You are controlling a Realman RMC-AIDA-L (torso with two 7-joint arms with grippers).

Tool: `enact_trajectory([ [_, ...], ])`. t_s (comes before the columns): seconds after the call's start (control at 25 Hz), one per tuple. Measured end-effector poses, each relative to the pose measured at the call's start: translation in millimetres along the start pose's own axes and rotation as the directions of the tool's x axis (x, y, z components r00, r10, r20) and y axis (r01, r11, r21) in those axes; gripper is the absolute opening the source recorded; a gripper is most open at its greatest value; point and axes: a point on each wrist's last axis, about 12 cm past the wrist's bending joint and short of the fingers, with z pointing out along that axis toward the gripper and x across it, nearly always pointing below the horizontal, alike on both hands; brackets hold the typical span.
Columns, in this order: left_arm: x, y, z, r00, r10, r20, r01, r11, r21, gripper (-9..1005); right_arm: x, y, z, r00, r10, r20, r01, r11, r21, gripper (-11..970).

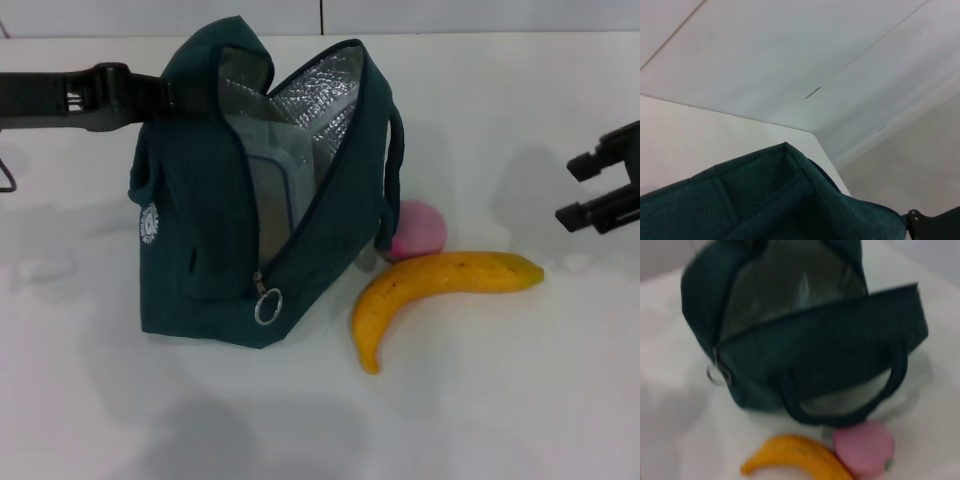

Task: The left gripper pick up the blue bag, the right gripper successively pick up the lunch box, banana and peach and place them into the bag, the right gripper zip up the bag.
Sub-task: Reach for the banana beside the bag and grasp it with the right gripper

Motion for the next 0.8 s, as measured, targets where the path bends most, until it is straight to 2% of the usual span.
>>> enact_trajectory([
  [0.24,-2,-2.1,4,1.000,0.016,-0.005,-0.016,1.000,0.009,44,-15,1.0,14,0.988,-0.066,-0.138,0.065,0.998,-0.012,675],
  [0.56,-3,-3.7,8,0.999,0.033,-0.009,-0.033,0.999,0.018,44,-29,9.0,58,0.963,-0.159,-0.217,0.154,0.987,-0.043,676],
  [0.8,-5,-5.1,12,0.999,0.043,-0.012,-0.042,0.999,0.027,43,-33,9.6,82,0.934,-0.216,-0.285,0.221,0.975,-0.016,676],
])
